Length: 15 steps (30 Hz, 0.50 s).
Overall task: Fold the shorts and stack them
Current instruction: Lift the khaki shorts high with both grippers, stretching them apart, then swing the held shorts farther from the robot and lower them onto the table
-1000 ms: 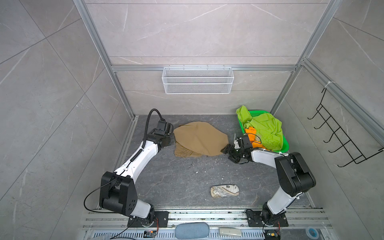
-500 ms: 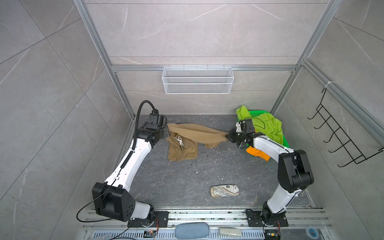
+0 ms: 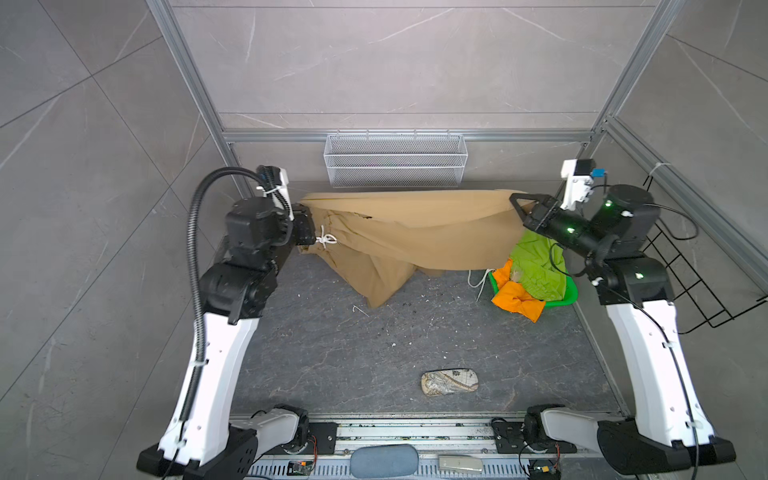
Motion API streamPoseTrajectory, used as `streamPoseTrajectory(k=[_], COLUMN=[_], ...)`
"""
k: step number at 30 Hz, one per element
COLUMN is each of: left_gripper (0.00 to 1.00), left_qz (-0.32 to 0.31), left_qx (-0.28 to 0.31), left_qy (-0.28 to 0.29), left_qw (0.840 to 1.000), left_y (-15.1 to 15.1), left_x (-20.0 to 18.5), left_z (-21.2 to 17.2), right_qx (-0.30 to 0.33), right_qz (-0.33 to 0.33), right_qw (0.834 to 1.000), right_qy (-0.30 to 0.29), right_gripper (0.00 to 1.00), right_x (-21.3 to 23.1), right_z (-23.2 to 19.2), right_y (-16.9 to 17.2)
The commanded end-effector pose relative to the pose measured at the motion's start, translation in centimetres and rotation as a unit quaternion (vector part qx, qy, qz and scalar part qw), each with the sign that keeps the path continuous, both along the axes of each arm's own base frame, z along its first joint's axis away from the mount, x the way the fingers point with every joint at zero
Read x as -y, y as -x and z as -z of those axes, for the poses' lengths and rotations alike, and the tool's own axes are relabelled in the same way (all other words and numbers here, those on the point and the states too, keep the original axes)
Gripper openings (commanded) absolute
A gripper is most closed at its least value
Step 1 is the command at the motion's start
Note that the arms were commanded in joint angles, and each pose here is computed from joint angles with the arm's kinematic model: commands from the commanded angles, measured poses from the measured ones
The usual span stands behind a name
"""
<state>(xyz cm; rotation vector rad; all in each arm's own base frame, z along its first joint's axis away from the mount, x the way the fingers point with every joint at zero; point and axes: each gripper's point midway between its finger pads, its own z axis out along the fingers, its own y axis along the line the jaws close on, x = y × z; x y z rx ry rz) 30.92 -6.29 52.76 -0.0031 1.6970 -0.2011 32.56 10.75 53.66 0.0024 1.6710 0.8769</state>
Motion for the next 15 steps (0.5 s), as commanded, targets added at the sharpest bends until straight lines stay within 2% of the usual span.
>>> streamPoseTrajectory(k=[1, 5, 8, 12, 15], left_gripper=[0.0, 0.0, 0.0, 0.0, 0.0], left_qz=[-0.057, -0.03, -0.037, -0.086, -0.11], left_qx=[0.058, 0.066, 0.057, 0.0, -0.074], left_qy=[0.037, 0.062, 0.047, 0.003, 0.028], left_qw=[0.996, 0.995, 0.997, 0.996, 0.991], left_y=[4.2, 5.1, 3.7, -0.6, -4.6], left_x=[-3.5, -2.8, -2.7, -3.8, -6.2], left_z=[-5.0, -7.3, -7.3, -3.6, 1.6], right_qx=[0.032, 0.057, 0.029, -0.035, -0.092], right_qz=[0.083, 0.109, 0.129, 0.144, 0.142], right_qw=[0.996, 0.992, 0.991, 0.988, 0.985], right_qy=[0.014, 0.016, 0.021, 0.035, 0.041], right_gripper=[0.0, 0.0, 0.0, 0.0, 0.0], right_x=[4.0, 5.7, 7.5, 9.2, 9.9], right_z=[-3.0, -6.0, -5.2, 0.0, 5.7], right_y=[1.0, 0.9, -2.8, -10.6, -16.1])
